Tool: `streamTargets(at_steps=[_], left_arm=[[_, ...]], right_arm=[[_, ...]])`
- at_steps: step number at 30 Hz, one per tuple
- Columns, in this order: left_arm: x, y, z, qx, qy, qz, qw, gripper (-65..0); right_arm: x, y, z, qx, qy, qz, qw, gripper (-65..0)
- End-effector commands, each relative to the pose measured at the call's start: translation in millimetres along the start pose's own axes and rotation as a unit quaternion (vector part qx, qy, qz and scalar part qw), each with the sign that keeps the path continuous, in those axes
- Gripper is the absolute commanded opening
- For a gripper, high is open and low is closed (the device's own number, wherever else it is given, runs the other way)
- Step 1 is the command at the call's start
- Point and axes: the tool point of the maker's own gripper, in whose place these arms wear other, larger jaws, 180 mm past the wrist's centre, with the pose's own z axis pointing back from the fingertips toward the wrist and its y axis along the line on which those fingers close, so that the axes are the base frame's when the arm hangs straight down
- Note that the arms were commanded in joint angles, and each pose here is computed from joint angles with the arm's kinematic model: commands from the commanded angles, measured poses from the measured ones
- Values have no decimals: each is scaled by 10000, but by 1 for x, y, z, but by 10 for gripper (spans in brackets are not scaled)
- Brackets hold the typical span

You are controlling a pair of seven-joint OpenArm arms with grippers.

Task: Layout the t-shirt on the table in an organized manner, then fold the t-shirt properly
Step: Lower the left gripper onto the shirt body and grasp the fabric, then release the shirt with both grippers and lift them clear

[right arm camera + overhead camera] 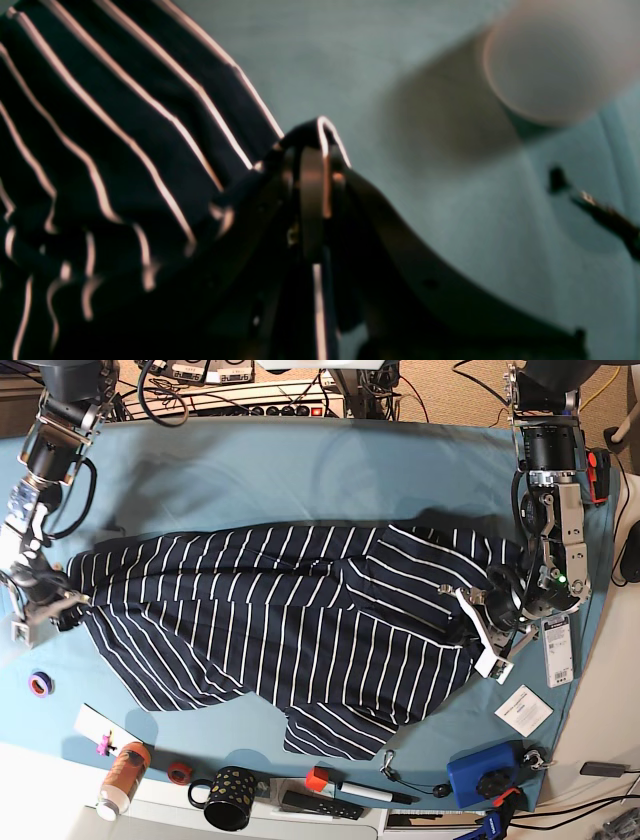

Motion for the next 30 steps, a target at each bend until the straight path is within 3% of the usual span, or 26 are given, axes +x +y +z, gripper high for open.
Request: streamTargets(at_steps=[1,5,9,14,21,23,26,30], left_arm=[[21,5,5,44,-282,-92,9995,-650],[18,14,4,308,-227,-233,9990,-650],[19,33,6,817,-260,-5,9963,-650],[19,34,7,840,-259,3,9961,-650],[23,35,7,867,-360,-25,9956,-650],[22,35,7,891,-346,-46,9954,-556],[23,36,7,893,-351,-40,9954,-413],[21,43,9,1104,-280,212,9933,-400]], right_arm=[[34,-13,4,-216,-404,142,9989,-650],[56,-1,-3,-308,-590,475,9967,-650],[74,9,-11,-243,-735,342,9964,-650],[70,15,-27,-153,-674,29,9976,-650],[68,19,-30,-57,-685,31,9976,-650],[69,28,-30,202,-692,154,9973,-617],[74,41,-29,540,-746,271,9954,-462],[81,51,-27,836,-661,66,9943,-446]])
